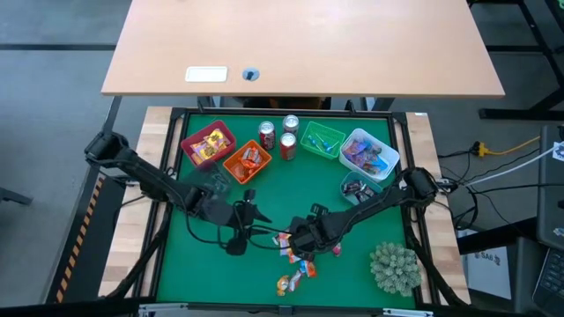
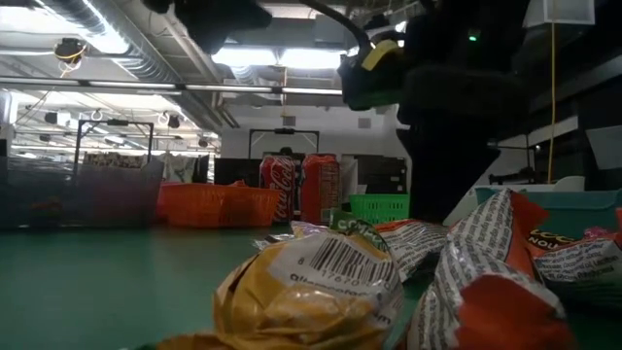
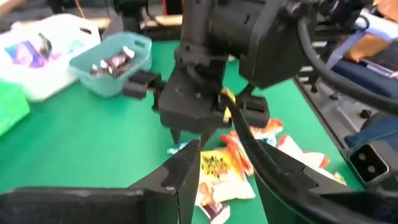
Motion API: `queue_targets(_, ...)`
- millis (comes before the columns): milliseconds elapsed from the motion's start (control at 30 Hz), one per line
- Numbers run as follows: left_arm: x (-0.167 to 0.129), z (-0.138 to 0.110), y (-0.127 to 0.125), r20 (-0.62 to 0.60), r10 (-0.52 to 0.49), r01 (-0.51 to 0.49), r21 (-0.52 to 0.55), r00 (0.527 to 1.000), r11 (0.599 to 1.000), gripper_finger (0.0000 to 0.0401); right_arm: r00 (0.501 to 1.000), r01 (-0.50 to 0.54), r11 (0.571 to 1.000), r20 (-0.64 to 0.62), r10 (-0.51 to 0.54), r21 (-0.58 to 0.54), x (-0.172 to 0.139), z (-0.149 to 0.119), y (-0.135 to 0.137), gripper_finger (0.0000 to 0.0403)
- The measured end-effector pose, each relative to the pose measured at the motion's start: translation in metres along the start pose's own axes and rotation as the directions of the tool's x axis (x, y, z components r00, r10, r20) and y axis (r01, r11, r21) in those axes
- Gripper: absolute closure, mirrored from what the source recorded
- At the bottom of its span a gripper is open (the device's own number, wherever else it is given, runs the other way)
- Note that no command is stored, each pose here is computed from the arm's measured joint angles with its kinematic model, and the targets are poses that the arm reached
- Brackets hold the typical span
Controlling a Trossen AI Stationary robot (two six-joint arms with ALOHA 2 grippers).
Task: Sort candy
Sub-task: Put the blue candy into the green bin
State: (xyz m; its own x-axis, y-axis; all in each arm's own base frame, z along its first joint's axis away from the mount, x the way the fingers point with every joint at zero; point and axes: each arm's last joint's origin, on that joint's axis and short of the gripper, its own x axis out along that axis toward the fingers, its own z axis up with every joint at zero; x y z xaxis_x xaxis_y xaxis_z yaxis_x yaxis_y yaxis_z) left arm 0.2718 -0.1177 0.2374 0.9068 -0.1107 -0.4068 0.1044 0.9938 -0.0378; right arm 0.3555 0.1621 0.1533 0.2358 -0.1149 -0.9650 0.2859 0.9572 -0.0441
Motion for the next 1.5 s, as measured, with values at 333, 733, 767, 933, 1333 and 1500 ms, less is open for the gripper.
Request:
queue_targets(333,0.000,-0.011,0.004,-0.108,0.060,-0.064,-0.027,0.992,0.998,0.0268,1.000,-0.021,1.000,-0.006,0.021,-0.002,-0.004,-0.001,0.000,0.0240)
queue_targets(733,-0.006,-0.036,0.006,-0.356,0.057,-0.059,0.005,0.933,0.998,0.0268,1.000,-0.004,1.000,-0.029,0.004,-0.001,-0.003,-0.003,-0.002,0.0240)
queue_targets(767,-0.007,-0.037,0.005,-0.366,0.058,-0.058,0.011,0.929,0.998,0.0268,1.000,-0.004,1.000,-0.027,0.004,0.008,-0.003,-0.003,-0.001,0.0240)
queue_targets(933,-0.008,-0.039,0.002,-0.378,0.053,-0.049,0.022,0.924,0.999,0.0268,1.000,0.001,1.000,-0.006,-0.001,0.018,-0.003,-0.002,-0.001,0.0240)
queue_targets(1333,-0.010,-0.040,-0.003,-0.378,0.040,-0.031,0.031,0.925,0.999,0.0268,1.000,0.015,0.999,-0.002,-0.015,0.051,0.008,-0.009,-0.005,0.0265)
queue_targets(1500,-0.009,-0.039,-0.003,-0.374,0.039,-0.031,0.029,0.926,0.999,0.0268,1.000,0.008,0.999,0.002,-0.008,0.044,0.009,-0.009,-0.004,0.0325)
